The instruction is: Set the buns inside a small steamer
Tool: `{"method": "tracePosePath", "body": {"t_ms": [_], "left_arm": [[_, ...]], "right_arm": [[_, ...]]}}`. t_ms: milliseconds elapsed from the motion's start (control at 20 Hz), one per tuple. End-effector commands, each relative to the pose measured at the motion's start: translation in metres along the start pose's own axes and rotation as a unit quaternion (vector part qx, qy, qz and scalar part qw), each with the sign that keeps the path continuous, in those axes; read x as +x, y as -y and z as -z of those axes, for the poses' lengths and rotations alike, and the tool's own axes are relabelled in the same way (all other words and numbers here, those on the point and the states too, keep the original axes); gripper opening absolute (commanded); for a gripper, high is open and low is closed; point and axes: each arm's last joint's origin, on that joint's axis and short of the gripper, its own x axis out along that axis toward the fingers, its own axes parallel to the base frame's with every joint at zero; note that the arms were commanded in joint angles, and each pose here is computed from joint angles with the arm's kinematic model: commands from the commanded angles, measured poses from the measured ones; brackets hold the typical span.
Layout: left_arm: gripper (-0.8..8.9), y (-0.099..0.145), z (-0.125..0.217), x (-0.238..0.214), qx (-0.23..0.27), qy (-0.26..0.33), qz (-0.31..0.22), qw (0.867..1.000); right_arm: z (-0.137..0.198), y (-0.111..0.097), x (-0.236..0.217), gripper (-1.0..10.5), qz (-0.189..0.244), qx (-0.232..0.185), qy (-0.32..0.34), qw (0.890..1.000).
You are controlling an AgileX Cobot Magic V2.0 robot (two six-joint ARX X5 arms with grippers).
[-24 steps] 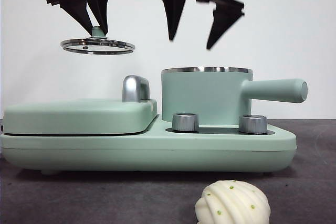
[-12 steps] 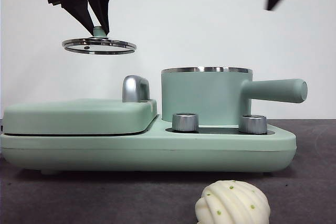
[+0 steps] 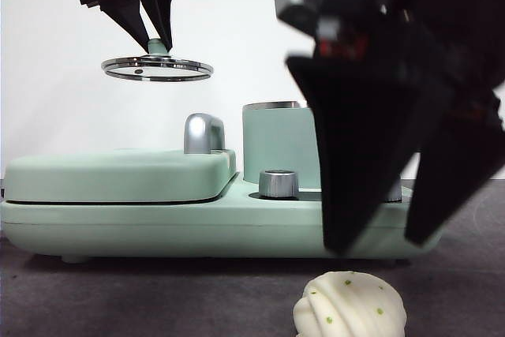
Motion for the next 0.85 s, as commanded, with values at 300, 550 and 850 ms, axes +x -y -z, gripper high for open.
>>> {"method": "tracePosePath", "body": {"t_ms": [300,550,850], "left_arm": [[0.86,0.003,-0.005,-0.003,0.000,0.025,0.002,1.000],[0.86,0.003,-0.006,-0.003,0.000,0.026,0.002,1.000],[0.86,0.003,-0.006,-0.003,-0.001,0.026,0.002,1.000]], "right_arm": [[-0.003,-0.003,0.027,4.4,-0.031,0.014,-0.010,0.999],[-0.004,-0.002,0.043,3.7,-0.022,0.017,-0.037,0.999],[-0.005,-0.002,0.043,1.4,-0.020,0.017,-0.031,0.999]]}}
